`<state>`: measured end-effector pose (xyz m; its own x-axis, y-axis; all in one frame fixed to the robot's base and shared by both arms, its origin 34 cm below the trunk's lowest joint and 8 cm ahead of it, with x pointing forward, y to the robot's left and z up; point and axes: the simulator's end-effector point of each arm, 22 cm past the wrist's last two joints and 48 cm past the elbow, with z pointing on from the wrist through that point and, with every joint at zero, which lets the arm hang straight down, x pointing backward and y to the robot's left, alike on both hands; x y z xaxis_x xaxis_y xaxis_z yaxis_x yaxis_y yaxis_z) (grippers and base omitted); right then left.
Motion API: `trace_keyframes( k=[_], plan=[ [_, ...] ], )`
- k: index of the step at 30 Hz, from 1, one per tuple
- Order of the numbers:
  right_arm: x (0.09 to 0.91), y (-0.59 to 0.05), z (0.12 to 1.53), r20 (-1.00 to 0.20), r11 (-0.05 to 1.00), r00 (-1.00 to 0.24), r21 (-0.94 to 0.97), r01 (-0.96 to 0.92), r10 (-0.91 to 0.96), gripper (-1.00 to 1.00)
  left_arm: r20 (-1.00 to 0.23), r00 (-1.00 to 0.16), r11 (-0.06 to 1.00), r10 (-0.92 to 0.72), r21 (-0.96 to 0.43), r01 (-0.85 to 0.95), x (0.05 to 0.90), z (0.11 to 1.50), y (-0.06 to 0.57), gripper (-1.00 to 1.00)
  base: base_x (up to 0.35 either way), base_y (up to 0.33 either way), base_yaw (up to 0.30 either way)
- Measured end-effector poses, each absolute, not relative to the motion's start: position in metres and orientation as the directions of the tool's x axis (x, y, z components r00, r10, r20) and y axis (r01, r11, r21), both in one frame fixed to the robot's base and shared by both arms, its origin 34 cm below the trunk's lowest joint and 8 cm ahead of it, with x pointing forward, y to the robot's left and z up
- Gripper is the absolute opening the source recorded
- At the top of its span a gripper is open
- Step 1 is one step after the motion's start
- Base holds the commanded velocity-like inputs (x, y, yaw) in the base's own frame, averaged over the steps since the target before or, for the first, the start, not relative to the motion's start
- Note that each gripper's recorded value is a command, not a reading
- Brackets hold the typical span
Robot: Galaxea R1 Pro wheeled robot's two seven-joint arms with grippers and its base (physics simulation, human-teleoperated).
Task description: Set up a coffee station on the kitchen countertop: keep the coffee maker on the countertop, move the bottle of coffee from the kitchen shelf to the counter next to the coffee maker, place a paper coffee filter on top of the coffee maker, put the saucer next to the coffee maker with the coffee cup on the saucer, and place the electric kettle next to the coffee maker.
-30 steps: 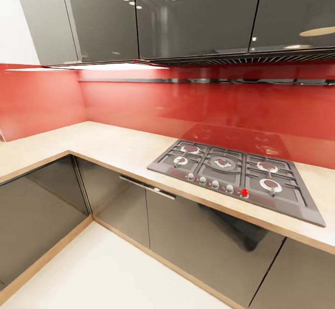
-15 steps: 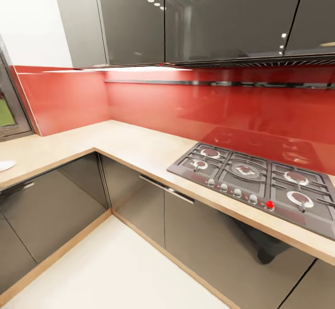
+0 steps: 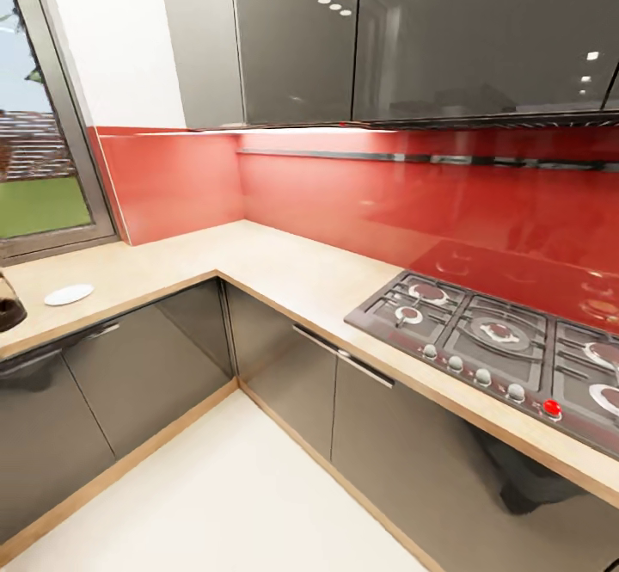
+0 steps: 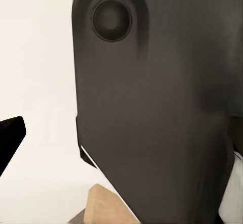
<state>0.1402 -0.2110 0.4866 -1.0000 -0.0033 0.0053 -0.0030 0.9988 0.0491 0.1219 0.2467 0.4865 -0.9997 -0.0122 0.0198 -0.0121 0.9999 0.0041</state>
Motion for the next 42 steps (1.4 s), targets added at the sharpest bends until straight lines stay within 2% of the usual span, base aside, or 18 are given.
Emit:
trace_keyframes(
  k=[42],
  plan=[
    [0.130, -0.211, 0.544, 0.018, 0.999, -1.000, 0.050, -0.004, -0.005, 1.00, 0.035, -0.999, 1.000, -0.012, 0.005, -0.012, 0.111, 0.545, 0.247, 1.00, 0.000, 0.000, 0.275]
  ],
)
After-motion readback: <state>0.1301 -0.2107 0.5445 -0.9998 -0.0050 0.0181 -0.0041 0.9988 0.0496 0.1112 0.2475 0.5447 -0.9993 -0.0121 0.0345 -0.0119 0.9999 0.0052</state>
